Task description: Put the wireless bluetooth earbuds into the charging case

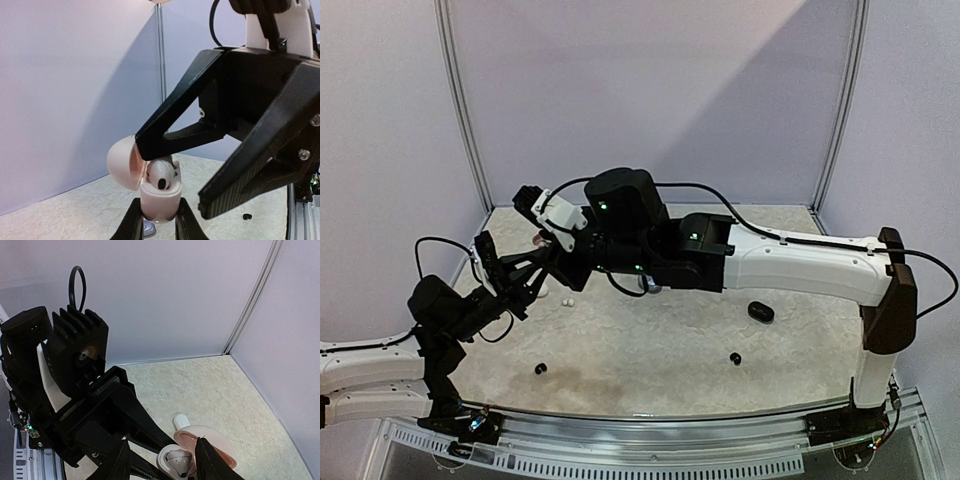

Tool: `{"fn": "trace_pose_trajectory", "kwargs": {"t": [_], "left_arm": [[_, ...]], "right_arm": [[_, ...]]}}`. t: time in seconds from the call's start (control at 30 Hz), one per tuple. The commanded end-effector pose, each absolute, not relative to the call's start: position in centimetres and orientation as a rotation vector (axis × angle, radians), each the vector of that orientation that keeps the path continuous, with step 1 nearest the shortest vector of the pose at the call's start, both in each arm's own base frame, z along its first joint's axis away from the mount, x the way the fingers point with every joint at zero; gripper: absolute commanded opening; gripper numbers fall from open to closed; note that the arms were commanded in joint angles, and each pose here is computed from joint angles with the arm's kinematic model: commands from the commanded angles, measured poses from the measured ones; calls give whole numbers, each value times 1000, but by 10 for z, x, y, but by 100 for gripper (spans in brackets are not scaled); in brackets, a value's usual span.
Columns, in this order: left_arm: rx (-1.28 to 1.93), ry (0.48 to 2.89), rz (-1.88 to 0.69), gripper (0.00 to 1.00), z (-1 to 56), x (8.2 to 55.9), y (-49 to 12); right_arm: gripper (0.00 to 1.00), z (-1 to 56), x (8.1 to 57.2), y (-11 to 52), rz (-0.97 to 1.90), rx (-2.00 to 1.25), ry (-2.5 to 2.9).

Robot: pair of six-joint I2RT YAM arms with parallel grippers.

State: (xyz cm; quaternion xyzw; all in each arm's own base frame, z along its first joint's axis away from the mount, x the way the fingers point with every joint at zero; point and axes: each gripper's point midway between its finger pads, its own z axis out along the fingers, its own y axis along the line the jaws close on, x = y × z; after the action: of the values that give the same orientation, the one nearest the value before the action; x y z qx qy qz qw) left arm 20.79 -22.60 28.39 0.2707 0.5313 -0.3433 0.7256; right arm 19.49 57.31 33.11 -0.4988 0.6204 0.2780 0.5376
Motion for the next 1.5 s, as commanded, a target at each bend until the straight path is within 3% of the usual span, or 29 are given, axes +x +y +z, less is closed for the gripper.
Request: {"fn": "trace_pose_trajectory", "kwargs": {"t": [0.0, 0.3, 0.43, 0.57, 0.73, 1.0, 1.23, 1.37, 1.47], "left_arm": [[625, 1139, -780, 0, 286, 199, -230], [671, 1135, -804, 0, 283, 194, -236], [763, 1091, -838, 0, 282, 181, -244], [836, 1057, -876, 0, 281, 169, -251], [914, 1027, -905, 0, 279, 156, -256], [924, 1011, -871, 0, 281, 156, -254], [909, 1020, -868, 0, 280, 158, -253], [905, 1024, -877, 0, 280, 158, -253], [905, 1029, -888, 0, 278, 156, -253]], "right_arm": [[46, 365, 187, 561, 696, -1181, 1429], [47, 419, 157, 537, 848, -1195, 1333], [43, 432, 177, 517, 782, -1087, 1428], [37, 397, 227, 506, 563, -944, 1658], [37, 356, 237, 522, 457, -1022, 1771], [36, 327, 176, 545, 733, -1357, 1740], [36, 345, 155, 518, 769, -1365, 1689], [46, 347, 174, 501, 648, -1274, 1718], [65, 350, 169, 495, 660, -1294, 1643]]}}
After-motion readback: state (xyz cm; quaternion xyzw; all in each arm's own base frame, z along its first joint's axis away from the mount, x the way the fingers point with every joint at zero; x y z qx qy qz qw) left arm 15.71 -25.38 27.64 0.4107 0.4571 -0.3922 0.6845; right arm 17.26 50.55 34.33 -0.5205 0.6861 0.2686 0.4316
